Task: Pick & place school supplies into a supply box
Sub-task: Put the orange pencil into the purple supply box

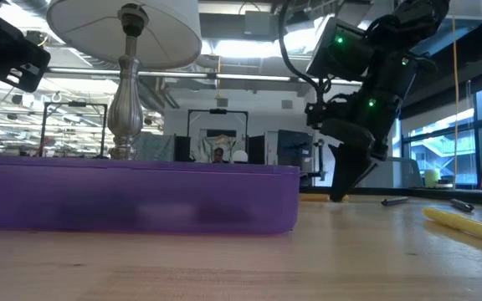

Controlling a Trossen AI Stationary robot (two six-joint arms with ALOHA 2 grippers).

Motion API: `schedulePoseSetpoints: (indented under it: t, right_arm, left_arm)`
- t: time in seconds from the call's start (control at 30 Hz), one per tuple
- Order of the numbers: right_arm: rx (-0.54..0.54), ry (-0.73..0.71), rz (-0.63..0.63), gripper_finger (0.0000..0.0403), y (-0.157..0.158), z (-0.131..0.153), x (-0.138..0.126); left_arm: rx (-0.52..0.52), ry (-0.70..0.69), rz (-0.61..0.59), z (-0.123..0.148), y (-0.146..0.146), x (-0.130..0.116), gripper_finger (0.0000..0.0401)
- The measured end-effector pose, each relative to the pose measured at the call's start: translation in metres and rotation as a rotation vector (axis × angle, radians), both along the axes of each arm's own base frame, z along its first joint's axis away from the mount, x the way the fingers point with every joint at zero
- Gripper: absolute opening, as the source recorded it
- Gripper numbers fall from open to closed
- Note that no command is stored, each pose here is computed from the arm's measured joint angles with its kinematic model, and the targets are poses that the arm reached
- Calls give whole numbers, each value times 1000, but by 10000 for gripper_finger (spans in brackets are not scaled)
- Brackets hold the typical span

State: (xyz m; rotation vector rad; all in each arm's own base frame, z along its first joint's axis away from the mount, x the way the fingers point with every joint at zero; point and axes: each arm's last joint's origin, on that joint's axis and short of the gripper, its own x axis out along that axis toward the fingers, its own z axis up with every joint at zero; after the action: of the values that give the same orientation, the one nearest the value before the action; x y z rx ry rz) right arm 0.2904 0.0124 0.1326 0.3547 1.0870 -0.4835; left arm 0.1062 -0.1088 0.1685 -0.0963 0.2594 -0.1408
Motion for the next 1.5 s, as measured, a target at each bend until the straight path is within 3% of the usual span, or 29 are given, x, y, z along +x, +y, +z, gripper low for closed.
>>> schedulePoseSetpoints:
  t: [0.3, 0.53, 0.83, 1.13, 1.5]
  right_arm:
    - [-9, 2, 15, 3, 5, 1, 0]
    - [-4, 5, 35, 37, 10, 1, 0]
    - [138, 66, 90, 44, 15, -2, -5]
    - [151, 76, 71, 25, 15, -1, -7]
    - [196, 274, 72, 22, 16, -4, -25]
  left_arm:
    - [0, 0, 0, 0, 0, 0, 95]
    - [0, 0, 0, 0, 0, 0, 95]
    - [-3, 1, 1, 0, 0, 0, 91]
    - [-3, 1, 0, 0, 0, 0, 95]
    - [-2, 0, 0, 0, 0, 0, 91]
